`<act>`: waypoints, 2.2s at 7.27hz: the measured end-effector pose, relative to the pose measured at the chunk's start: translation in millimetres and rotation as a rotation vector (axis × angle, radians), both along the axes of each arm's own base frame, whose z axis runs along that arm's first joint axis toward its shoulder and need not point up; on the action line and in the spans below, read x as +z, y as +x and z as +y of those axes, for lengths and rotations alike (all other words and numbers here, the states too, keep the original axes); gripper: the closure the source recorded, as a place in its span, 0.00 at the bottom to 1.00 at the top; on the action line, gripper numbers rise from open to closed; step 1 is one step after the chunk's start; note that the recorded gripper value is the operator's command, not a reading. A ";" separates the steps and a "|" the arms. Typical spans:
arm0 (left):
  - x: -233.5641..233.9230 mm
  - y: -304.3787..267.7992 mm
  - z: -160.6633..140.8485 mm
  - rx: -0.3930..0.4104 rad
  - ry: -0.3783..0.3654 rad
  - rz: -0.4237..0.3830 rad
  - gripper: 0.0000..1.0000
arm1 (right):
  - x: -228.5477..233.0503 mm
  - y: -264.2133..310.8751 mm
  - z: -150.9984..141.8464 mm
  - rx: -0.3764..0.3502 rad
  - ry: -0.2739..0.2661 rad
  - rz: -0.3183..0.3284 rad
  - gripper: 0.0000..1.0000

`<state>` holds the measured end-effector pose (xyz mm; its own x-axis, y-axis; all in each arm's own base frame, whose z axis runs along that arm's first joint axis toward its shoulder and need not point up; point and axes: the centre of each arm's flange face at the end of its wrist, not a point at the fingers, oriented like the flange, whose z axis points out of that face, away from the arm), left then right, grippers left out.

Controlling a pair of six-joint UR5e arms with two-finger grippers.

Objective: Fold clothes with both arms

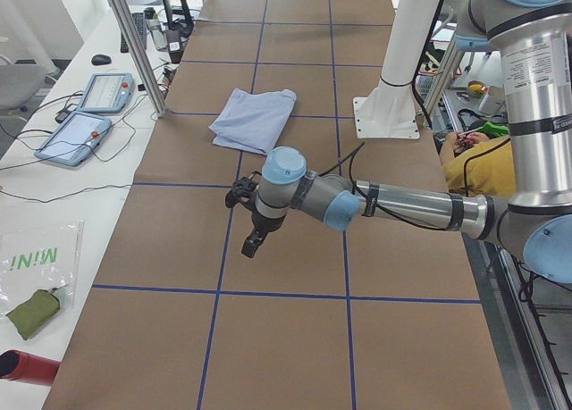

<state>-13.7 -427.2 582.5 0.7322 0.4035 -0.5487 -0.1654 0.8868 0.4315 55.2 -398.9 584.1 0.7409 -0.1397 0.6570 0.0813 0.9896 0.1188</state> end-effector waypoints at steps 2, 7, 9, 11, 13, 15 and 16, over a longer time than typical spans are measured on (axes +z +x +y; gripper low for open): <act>33.1 -21.8 1.9 -0.046 -0.147 0.025 0.00 | 30.5 7.1 27.2 0.055 -0.028 0.013 0.00; 27.4 -54.3 -11.0 -0.080 -0.298 0.062 0.00 | 32.4 -1.1 32.5 0.104 0.000 0.011 0.00; 28.6 -55.8 -9.5 -0.083 -0.339 0.062 0.00 | 22.4 -10.6 23.3 0.081 -0.001 0.012 0.00; 36.9 -56.2 -1.1 -0.085 -0.368 0.060 0.00 | 15.4 -15.2 16.3 0.063 -0.019 0.014 0.00; 34.7 -56.3 -4.8 -0.092 -0.367 0.057 0.00 | 18.0 -16.0 17.2 0.056 -0.027 0.011 0.00; 33.3 -56.3 -4.8 -0.090 -0.358 0.059 0.00 | 19.1 -16.3 17.2 0.055 -0.029 0.010 0.00; 34.1 -56.4 -5.4 -0.089 -0.356 0.056 0.00 | 20.4 -16.3 16.9 0.055 -0.032 0.011 0.00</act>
